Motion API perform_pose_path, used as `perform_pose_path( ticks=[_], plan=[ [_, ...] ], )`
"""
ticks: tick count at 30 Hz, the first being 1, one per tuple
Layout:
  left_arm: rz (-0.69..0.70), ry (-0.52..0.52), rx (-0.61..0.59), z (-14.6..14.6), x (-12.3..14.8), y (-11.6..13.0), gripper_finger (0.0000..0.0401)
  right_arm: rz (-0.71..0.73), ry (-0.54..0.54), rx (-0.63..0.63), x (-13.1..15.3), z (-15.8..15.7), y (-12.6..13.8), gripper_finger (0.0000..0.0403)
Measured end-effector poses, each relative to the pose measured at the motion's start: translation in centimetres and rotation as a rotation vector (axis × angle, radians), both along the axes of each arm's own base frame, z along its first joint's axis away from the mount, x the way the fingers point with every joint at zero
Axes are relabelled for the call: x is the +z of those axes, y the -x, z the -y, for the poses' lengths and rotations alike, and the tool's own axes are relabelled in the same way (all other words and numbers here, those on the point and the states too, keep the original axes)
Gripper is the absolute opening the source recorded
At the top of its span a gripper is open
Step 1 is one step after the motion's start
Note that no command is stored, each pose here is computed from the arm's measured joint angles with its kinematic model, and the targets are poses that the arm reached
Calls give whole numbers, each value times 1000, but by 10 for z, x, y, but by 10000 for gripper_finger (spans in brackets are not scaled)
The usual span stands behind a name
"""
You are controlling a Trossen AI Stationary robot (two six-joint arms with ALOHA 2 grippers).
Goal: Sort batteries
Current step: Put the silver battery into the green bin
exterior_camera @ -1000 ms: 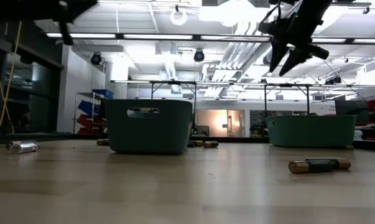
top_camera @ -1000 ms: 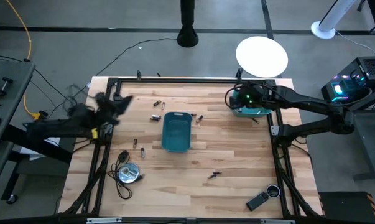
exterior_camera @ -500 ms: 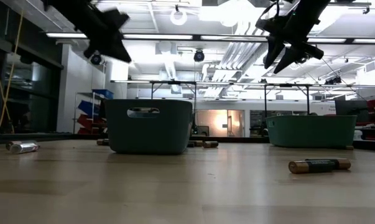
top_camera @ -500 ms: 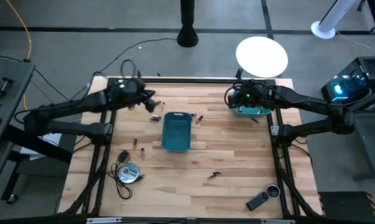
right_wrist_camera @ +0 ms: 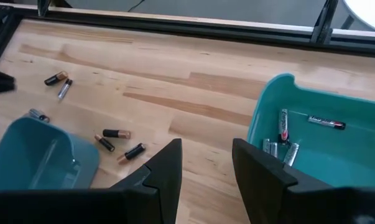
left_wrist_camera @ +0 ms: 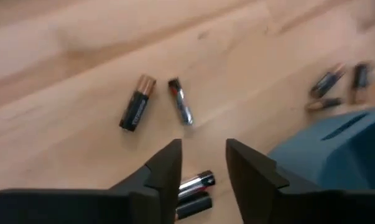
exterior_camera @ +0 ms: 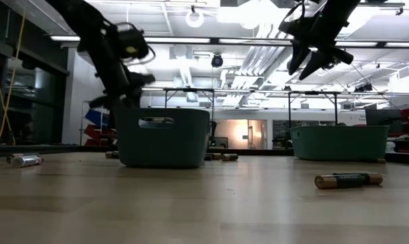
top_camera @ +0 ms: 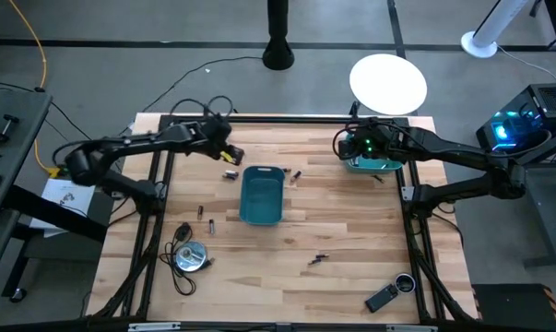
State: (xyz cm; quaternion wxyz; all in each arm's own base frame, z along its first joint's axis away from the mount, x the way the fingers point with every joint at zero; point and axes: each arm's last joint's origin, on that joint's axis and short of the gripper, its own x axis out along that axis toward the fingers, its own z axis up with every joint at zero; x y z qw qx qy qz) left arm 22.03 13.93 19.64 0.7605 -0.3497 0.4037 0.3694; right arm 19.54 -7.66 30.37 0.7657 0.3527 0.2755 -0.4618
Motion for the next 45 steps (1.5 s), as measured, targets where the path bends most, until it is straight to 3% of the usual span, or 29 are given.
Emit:
perform_pose_path(
  ticks=[8, 14, 19, 33, 37, 42, 45],
  plan=[
    [-91, 77, 69, -10, -41, -14, 175, -6, 5, 7, 0, 0, 0, 136],
    [-74, 101, 105, -15, -52, -22, 175, -10, 10, 12, 0, 0, 0, 136],
    [-61, 43, 60, -21, -41, -37, 175, -16, 16, 15, 0, 0, 0, 136],
    [-272, 115, 97, -40, -77, -60, 173, -19, 19, 19, 0, 0, 0, 136],
    [-312, 92, 86, -40, -81, -59, 138, -22, 22, 22, 0, 0, 0, 136],
    [-347, 67, 62, -41, -82, -57, 25, -31, 33, 31, 0, 0, 0, 136],
    [-352, 67, 55, -40, -81, -56, 21, -34, 37, 31, 0, 0, 0, 136]
  ],
)
